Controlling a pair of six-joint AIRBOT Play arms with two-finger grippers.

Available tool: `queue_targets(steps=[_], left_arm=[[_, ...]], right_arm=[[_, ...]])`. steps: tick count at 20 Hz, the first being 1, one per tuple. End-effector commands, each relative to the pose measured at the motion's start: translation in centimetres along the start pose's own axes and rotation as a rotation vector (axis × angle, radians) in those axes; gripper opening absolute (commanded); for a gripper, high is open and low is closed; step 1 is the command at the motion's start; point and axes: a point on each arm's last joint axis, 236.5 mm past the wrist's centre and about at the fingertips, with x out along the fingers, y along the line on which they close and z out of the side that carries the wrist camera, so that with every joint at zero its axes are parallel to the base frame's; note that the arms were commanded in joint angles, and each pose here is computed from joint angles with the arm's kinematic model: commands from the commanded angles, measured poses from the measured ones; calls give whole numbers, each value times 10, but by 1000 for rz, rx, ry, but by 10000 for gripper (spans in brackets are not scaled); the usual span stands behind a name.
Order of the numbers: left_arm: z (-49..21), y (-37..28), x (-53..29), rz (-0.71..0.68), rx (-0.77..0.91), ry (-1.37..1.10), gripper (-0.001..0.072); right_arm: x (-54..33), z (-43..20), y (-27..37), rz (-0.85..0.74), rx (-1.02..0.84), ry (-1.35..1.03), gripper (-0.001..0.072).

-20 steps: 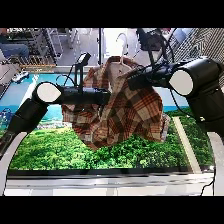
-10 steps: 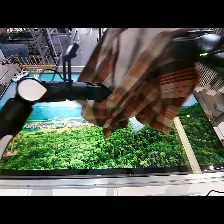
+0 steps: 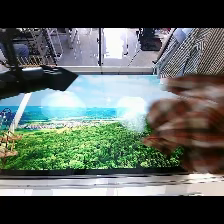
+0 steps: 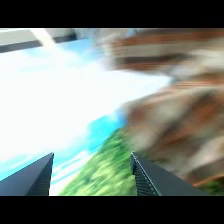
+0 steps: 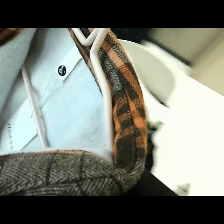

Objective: Fold the clothes and pants, and hang the long-sleeved shirts on hangers.

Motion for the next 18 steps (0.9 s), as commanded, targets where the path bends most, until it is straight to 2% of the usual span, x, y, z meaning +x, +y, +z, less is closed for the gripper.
queue_targets(steps=[1,4,11,14,18], left_arm=[[-30,39,-22,108,7,133,518],[-38,55,-32,143,-17,169,517],[-57,54,-51,146,-31,248,515],[-54,53,-52,152,-71,235,515],[-54,53,-52,152,-82,235,515]], right_arm=[[-18,9,-141,-363,186,-62,63],[-26,37,-200,-534,290,-237,63],[25,67,-284,-635,451,-479,63],[46,51,-322,-683,479,-470,64],[80,32,-341,-673,513,-441,65]])
